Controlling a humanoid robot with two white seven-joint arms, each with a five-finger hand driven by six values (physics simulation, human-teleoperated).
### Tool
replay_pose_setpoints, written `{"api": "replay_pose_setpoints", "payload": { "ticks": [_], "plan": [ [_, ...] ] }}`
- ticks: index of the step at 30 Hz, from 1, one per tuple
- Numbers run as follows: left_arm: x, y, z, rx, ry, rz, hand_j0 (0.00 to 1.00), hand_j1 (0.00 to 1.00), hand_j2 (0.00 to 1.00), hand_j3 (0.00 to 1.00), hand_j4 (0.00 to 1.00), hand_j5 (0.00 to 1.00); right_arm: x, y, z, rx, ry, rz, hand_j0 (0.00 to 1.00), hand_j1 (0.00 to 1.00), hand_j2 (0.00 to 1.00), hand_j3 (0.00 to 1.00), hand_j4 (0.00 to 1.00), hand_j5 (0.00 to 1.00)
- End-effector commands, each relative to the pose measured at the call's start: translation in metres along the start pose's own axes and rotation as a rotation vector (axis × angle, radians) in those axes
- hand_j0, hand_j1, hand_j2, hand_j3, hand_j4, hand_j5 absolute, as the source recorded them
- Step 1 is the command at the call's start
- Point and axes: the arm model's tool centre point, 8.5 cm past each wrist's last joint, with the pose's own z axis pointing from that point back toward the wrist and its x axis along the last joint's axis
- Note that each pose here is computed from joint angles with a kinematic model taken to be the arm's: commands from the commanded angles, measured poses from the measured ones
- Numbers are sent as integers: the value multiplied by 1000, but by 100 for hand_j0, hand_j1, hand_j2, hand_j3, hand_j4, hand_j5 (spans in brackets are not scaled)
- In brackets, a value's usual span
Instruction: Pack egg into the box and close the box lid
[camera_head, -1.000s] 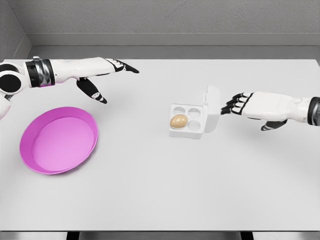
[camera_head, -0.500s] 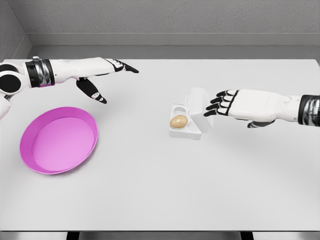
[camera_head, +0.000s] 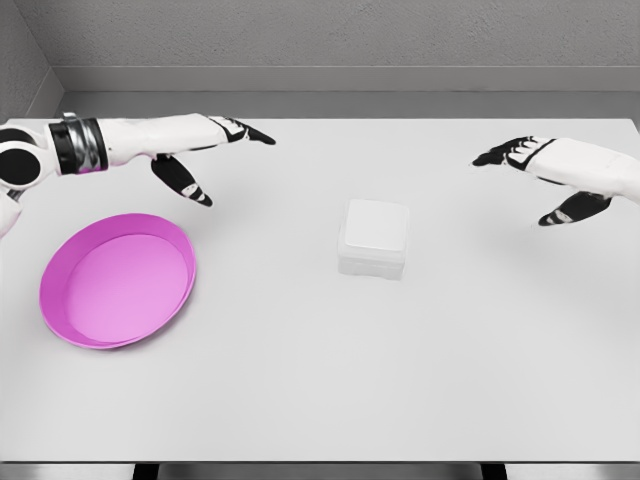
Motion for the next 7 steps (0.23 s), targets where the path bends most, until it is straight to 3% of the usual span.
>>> {"api": "replay_pose_setpoints", "payload": {
  "ticks": [1,7],
  "plan": [
    [-6,-2,0,5,14,21,100,100,100,100,100,100,-12,-4,10,-52,18,-66,100,100,100,100,100,100],
    [-9,-3,2,5,23,27,100,100,100,100,100,100,-2,-6,5,-42,-11,-43,100,100,100,100,100,100]
  ]
}}
